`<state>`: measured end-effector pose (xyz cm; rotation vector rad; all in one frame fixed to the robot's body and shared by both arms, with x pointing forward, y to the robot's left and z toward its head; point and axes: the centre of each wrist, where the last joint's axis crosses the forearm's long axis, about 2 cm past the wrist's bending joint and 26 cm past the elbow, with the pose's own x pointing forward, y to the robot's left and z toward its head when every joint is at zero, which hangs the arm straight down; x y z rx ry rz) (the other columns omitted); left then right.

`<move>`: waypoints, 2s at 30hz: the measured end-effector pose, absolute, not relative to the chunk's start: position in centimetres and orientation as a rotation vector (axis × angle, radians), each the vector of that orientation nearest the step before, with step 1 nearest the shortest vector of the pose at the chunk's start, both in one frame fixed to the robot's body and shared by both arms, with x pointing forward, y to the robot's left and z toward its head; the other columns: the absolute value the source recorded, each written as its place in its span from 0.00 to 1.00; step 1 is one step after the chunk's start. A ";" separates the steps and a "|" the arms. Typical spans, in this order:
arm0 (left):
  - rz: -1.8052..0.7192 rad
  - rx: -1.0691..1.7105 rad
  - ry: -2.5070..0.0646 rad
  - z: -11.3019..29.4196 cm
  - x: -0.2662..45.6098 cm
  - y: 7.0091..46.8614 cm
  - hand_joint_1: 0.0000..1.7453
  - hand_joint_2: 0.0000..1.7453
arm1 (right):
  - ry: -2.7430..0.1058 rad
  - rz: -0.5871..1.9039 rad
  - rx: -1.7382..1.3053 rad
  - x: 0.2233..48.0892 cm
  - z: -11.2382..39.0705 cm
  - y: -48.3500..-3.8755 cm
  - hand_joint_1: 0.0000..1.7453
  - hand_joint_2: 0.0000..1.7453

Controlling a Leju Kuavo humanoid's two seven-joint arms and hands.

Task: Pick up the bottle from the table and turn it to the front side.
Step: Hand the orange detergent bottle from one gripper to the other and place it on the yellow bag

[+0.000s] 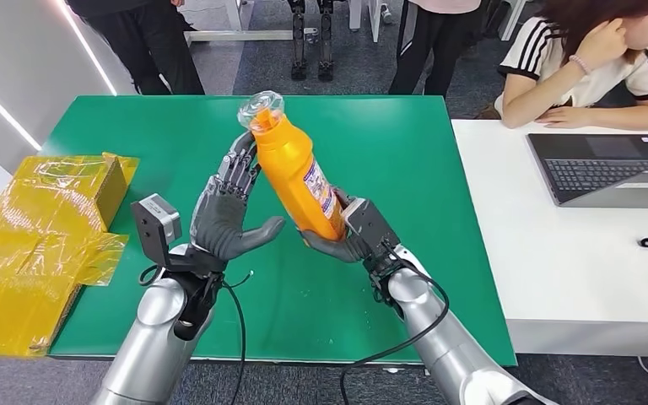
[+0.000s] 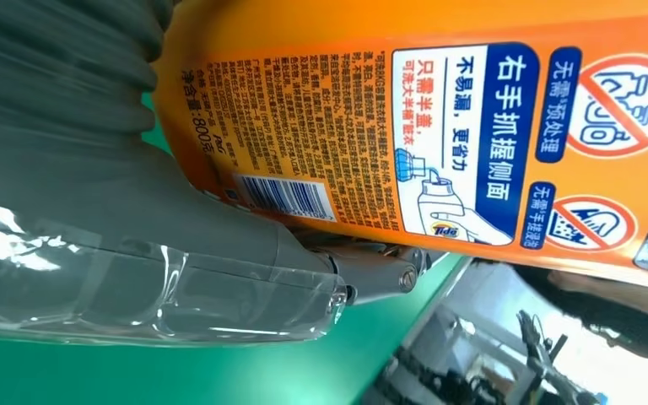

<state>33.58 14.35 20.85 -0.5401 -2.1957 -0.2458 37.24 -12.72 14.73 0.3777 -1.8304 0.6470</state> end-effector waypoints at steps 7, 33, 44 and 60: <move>-0.267 -0.280 -2.204 20.8 36.7 16.9 0.00 1.00 | -1.873 0.728 0.331 36.9 16.6 -11.7 1.00 1.00; -0.203 -0.781 -1.955 21.1 37.1 15.8 0.00 1.00 | -1.811 0.760 0.315 36.9 14.5 -12.2 1.00 1.00; -0.245 -0.822 -1.985 22.7 36.7 12.8 0.00 1.00 | -1.814 0.759 0.271 36.7 14.4 -12.2 1.00 1.00; -0.482 -0.173 -2.227 22.7 37.4 11.2 0.16 1.00 | -1.811 0.770 0.280 36.8 15.0 -12.0 1.00 1.00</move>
